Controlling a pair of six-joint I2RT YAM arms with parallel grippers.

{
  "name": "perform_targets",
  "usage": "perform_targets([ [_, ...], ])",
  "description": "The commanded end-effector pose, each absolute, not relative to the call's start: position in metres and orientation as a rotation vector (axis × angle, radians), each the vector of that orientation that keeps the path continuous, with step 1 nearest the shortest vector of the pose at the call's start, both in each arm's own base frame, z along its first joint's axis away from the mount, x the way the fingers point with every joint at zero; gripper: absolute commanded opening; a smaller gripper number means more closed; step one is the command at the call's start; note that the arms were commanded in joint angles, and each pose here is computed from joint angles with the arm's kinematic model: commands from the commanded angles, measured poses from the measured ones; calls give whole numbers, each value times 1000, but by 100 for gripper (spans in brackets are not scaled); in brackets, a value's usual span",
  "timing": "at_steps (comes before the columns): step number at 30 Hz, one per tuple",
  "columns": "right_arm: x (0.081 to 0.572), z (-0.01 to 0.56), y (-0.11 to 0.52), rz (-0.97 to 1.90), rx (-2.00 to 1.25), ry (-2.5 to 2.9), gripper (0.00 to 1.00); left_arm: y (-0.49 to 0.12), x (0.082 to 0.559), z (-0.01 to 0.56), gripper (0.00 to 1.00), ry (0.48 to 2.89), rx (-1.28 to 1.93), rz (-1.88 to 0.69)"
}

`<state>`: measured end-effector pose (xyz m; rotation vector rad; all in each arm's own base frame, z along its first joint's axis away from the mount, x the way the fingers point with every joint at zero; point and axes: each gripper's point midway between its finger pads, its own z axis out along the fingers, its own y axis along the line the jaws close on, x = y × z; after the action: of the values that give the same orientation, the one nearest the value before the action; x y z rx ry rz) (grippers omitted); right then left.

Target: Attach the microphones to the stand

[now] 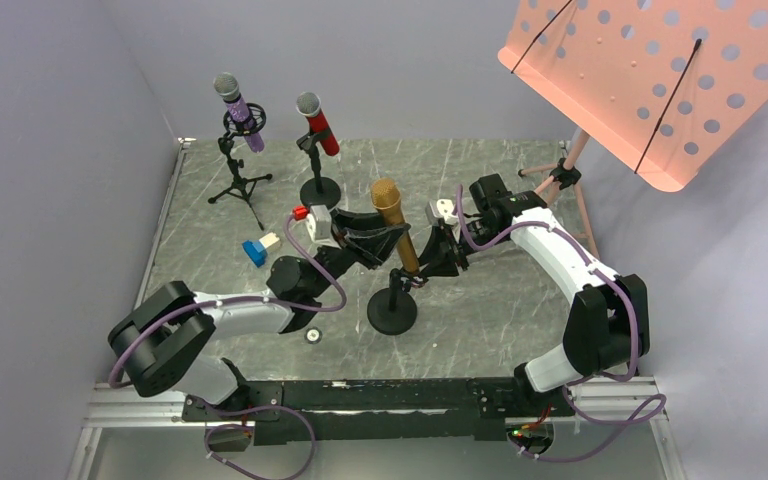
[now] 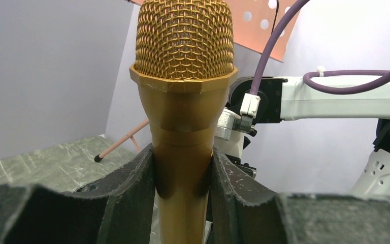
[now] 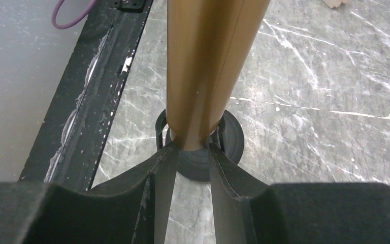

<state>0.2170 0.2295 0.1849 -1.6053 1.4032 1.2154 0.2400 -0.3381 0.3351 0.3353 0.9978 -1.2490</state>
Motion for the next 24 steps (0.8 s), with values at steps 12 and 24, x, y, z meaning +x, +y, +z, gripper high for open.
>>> perform_targets([
  [12,212,185,230,1228,-1610,1385,41,-331,219,332,0,920,281,-1271],
  [24,213,182,229,1226,-1612,1398,43,-336,219,307,0,979,317,-1261],
])
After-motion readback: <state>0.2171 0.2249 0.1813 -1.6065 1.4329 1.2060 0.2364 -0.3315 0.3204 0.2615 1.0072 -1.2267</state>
